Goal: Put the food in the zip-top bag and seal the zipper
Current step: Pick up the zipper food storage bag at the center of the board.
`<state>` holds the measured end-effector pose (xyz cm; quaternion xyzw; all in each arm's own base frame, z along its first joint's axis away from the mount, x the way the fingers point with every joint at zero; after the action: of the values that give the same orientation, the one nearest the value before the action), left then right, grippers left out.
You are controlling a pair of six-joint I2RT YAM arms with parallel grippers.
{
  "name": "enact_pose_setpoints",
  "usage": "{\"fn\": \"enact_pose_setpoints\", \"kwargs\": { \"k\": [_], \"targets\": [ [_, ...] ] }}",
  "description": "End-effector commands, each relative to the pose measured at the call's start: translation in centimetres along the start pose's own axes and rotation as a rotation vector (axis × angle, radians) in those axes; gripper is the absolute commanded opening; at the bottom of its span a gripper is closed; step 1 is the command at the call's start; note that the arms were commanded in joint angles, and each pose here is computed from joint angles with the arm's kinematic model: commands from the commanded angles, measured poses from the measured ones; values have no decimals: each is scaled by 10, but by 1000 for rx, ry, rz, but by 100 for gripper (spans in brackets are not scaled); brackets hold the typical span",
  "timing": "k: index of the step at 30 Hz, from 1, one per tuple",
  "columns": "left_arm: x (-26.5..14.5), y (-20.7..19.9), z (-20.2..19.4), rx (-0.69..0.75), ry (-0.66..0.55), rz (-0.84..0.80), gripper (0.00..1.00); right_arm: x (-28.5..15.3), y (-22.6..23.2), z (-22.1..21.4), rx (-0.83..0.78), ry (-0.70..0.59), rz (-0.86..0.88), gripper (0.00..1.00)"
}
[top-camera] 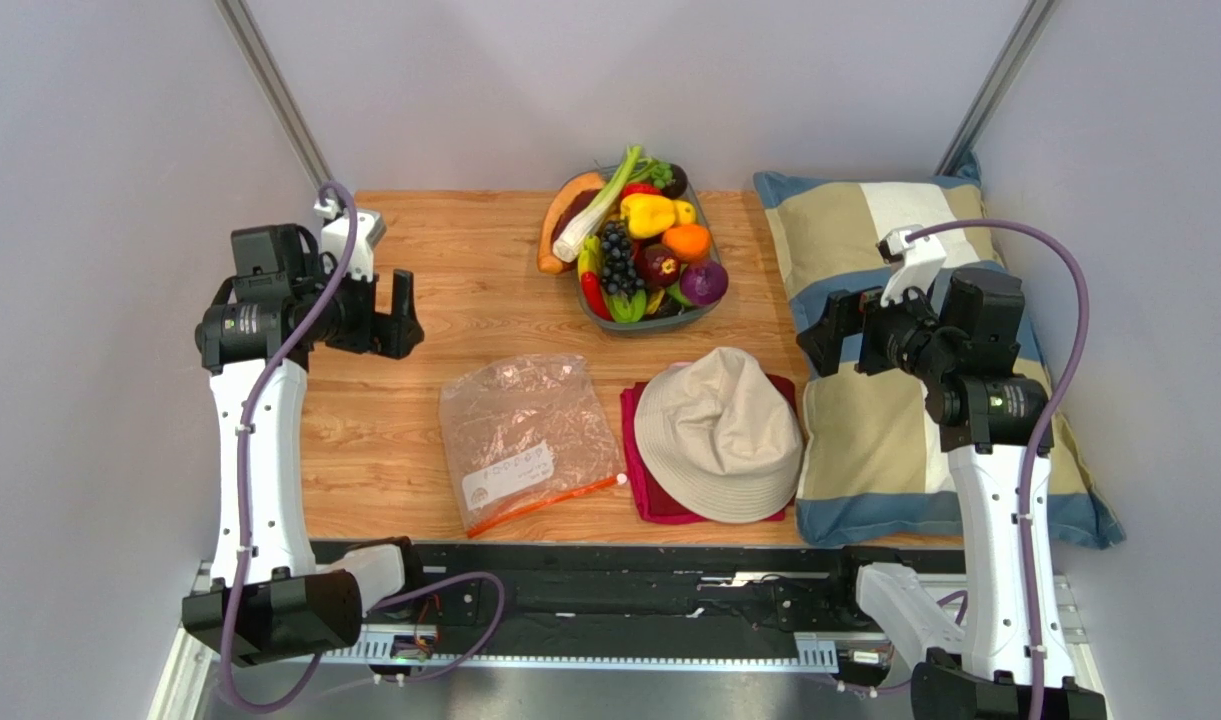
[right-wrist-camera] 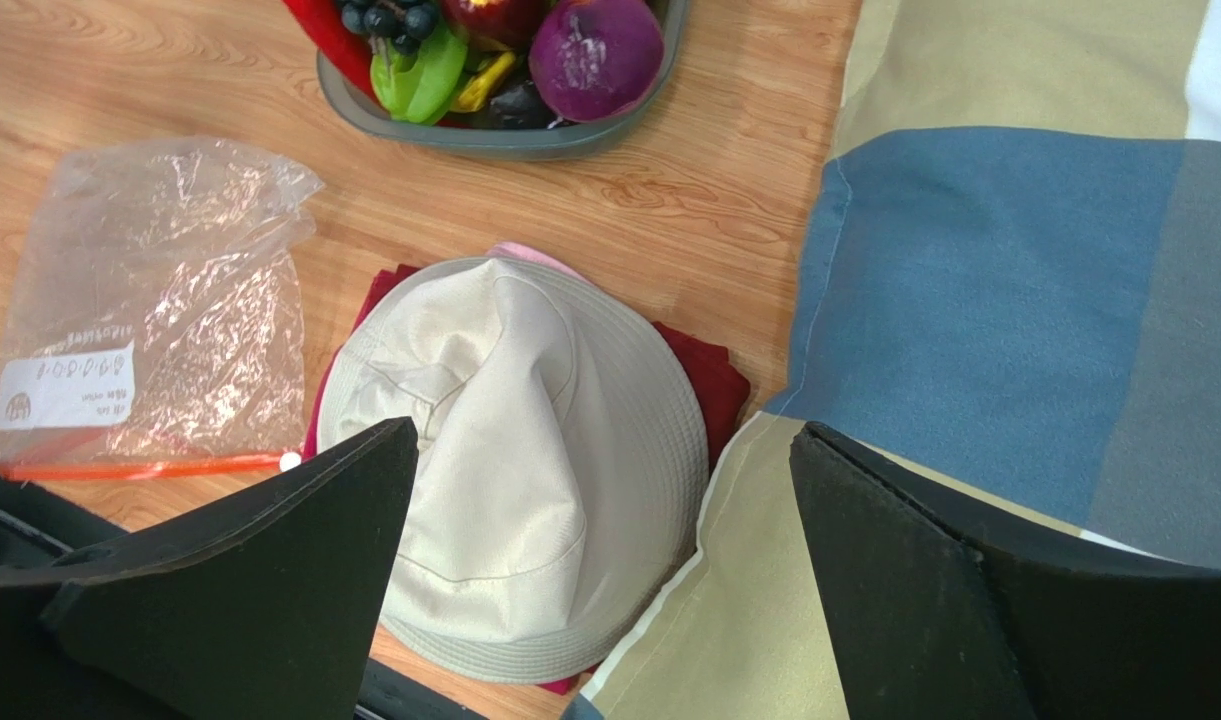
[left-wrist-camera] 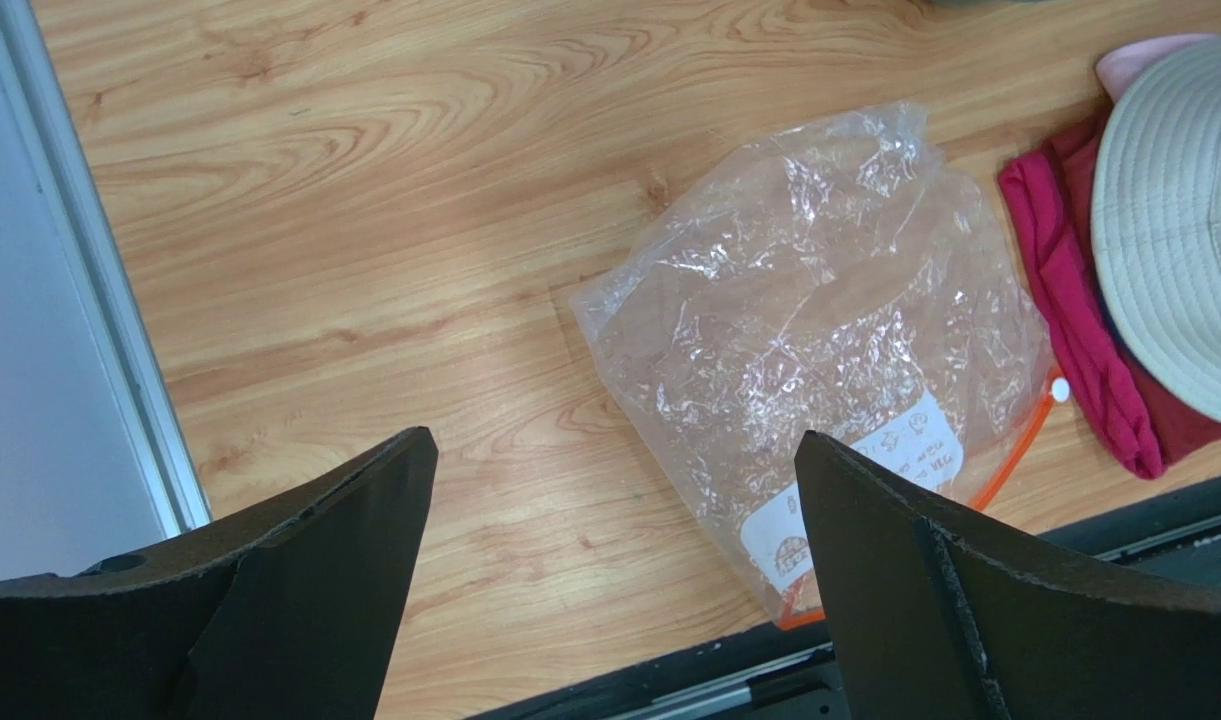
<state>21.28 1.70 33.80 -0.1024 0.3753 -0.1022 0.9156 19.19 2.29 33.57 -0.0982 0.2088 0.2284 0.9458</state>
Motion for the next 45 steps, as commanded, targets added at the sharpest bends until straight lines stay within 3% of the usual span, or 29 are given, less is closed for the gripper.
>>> {"fn": "enact_pose_setpoints", "kwargs": {
  "k": [1, 9, 14, 18, 21, 24, 25, 28, 34, 39, 45],
  "targets": [
    [3, -2, -5, 53, 17, -18, 99, 2, 6, 3, -74, -26, 114, 100],
    [17, -7, -19, -82, 51, -85, 99, 24, 27, 7, -274, -1, 284, 100],
    [23, -9, -23, -194, 72, -88, 99, 49, 73, 17, -537, 12, 446, 100],
    [22, -6, -17, -367, 46, -103, 99, 74, 125, 12, -843, -11, 521, 100],
    [20, 0, -13, -448, 31, -117, 99, 81, 182, 9, -1013, -165, 567, 96],
    [17, 2, -16, -449, 9, -84, 99, 91, 235, -15, -1155, -328, 590, 83],
    [14, 0, -16, -442, -3, -82, 99, 92, 261, -27, -1215, -405, 619, 74],
    [12, 0, -20, -442, -10, -71, 99, 95, 293, -40, -1253, -493, 627, 66],
    [12, 3, -22, -448, -18, -40, 99, 112, 335, -82, -1398, -573, 692, 67],
    [11, 3, -18, -448, -32, -39, 99, 140, 351, -99, -1465, -497, 655, 65],
    [10, 5, -18, -449, -41, -32, 99, 165, 361, -115, -1504, -493, 566, 64]
  ]
}}
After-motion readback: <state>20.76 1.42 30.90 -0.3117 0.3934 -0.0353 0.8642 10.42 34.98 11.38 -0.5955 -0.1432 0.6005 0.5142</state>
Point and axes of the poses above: each gripper's point midway between its finger pads, its own x axis out along the fingers, its own y axis along the line the jaws close on, z = x × y, the point moved 9 cm from there along -x, back along the fingers, and after that the axes turned 15 degrees about -x, right-handed, at the moved point
